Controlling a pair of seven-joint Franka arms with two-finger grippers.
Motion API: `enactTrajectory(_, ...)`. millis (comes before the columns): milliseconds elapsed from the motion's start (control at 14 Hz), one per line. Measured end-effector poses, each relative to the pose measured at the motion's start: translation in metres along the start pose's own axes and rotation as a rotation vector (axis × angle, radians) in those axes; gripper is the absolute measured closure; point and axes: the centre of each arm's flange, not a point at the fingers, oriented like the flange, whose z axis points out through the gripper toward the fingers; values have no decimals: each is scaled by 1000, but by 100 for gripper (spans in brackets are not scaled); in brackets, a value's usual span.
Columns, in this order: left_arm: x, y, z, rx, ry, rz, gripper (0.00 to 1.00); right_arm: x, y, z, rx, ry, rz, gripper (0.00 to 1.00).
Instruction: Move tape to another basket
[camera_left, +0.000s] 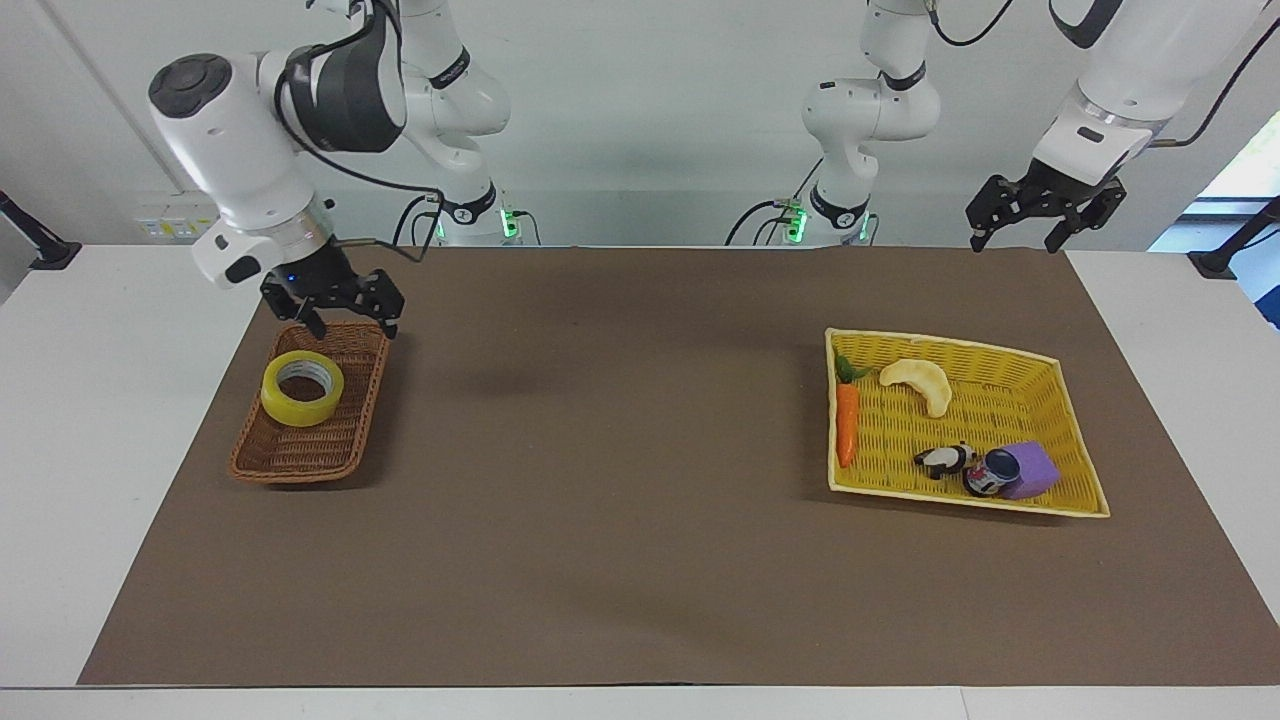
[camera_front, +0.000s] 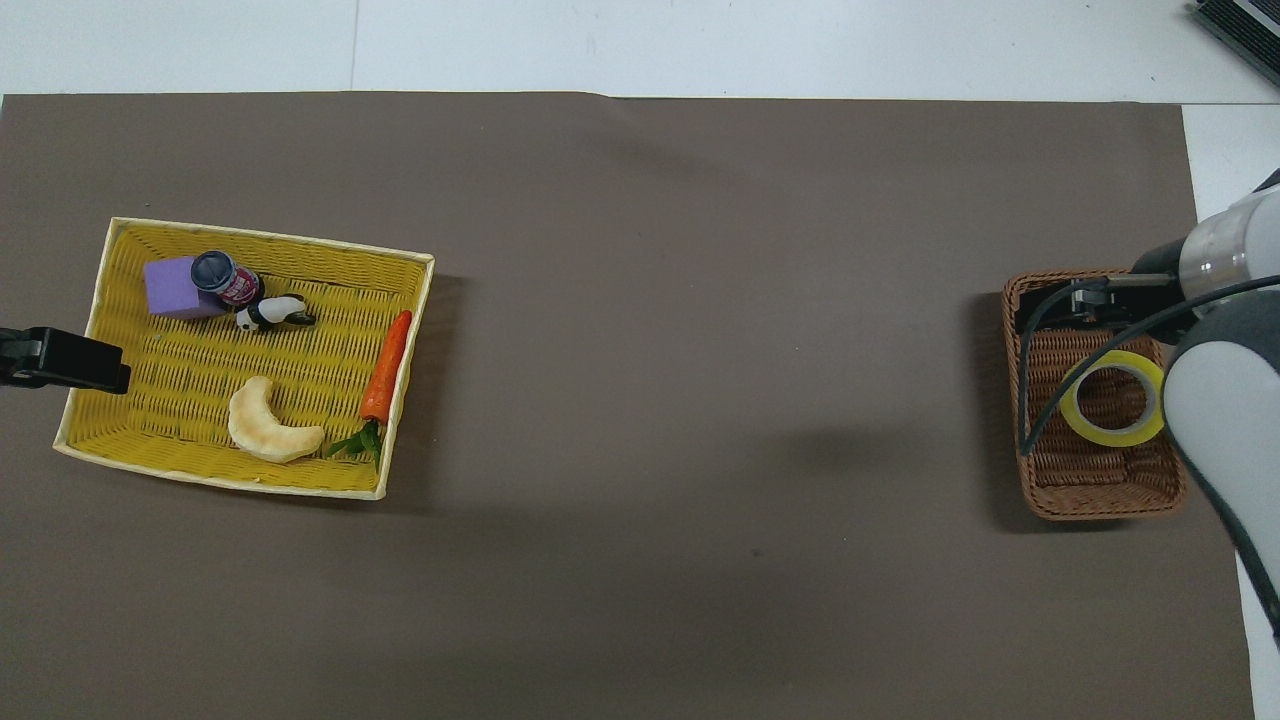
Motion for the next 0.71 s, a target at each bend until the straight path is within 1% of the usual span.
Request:
enactTrajectory(143, 0, 0, 0, 0, 0, 0, 0, -22, -42, -19, -5, 0, 46, 0)
enactTrajectory(286, 0, 0, 0, 0, 0, 0, 0, -35, -63, -43, -19, 8, 66, 0)
enactTrajectory(429, 0, 0, 0, 0, 0, 0, 0, -40, -62, -82, -25, 34, 69, 0)
enactTrajectory(571, 0, 0, 0, 0, 0, 0, 0, -45, -54, -125, -13, 78, 83, 0)
enactTrajectory(643, 0, 0, 0, 0, 0, 0, 0, -47, -46, -140, -10, 90, 96, 0)
enactTrajectory(714, 0, 0, 0, 0, 0, 0, 0, -48, -37, -148, -11, 90, 113, 0)
